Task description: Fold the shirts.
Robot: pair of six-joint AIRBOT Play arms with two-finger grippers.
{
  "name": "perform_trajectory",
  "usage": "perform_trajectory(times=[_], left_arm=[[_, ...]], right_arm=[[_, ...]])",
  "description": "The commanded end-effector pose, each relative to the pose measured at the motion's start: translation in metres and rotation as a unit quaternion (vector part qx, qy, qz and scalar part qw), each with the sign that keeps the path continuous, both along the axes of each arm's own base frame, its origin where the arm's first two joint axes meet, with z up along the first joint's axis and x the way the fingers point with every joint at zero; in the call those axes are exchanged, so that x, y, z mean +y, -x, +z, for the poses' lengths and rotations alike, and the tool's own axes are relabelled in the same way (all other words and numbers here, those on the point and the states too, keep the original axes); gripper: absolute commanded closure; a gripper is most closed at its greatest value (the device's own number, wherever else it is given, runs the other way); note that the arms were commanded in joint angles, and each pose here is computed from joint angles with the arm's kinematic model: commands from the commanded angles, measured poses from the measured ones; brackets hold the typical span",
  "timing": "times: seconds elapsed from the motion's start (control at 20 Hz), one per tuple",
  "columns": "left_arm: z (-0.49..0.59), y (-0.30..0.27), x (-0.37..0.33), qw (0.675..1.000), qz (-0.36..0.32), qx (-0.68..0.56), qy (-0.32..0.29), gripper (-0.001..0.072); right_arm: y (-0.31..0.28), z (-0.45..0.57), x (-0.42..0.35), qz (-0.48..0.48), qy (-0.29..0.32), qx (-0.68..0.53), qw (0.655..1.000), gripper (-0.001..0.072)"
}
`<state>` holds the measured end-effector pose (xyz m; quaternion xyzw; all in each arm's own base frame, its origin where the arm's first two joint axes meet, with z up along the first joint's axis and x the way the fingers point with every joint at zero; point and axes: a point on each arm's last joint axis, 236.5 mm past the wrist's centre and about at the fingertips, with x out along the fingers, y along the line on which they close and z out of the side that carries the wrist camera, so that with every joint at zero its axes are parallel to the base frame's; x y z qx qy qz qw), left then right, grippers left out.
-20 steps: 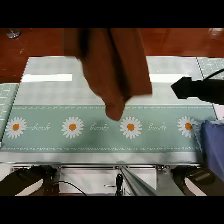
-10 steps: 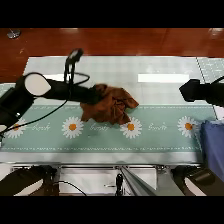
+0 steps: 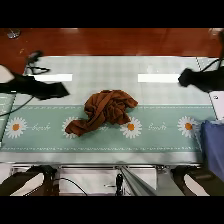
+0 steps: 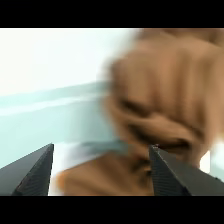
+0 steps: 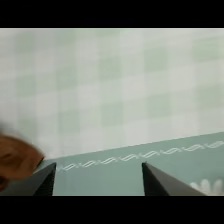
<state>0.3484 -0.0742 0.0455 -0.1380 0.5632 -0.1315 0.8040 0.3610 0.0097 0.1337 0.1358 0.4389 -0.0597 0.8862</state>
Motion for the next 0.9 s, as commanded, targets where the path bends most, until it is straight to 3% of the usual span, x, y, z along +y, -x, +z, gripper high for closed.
perform_trajectory(times=[0.0, 0.1, 0.25, 0.3, 0.4, 0.6, 0.85], left_arm=[[-0.016, 0.026, 0.069, 0.991, 0.119, 0.057, 0.030, 0.0007], [-0.046, 0.048, 0.031, 0.978, 0.116, 0.099, 0.145, 0.0007], [-0.058, 0.075, -0.054, 0.959, -0.015, 0.074, 0.273, 0.0007], [-0.066, 0.089, -0.075, 0.956, -0.059, 0.080, 0.274, 0.0007], [-0.094, 0.109, -0.099, 0.962, -0.129, 0.098, 0.222, 0.0007], [-0.119, 0.092, -0.136, 0.973, -0.171, 0.049, 0.150, 0.0007], [-0.113, 0.095, -0.179, 0.959, -0.241, 0.036, 0.143, 0.0010]], right_arm=[[0.028, -0.017, -0.107, -0.136, 0.000, 0.046, 0.990, 0.0078], [0.056, -0.067, -0.121, -0.184, -0.060, 0.090, 0.977, 0.0078], [0.067, -0.136, -0.056, -0.133, -0.188, 0.120, 0.966, 0.0079], [0.067, -0.148, -0.037, -0.119, -0.217, 0.122, 0.961, 0.0079], [0.067, -0.161, -0.013, -0.099, -0.233, 0.122, 0.960, 0.0079], [0.066, -0.164, 0.023, -0.040, -0.221, 0.128, 0.966, 0.0080], [0.067, -0.177, 0.058, -0.007, -0.224, 0.156, 0.962, 0.0080]])
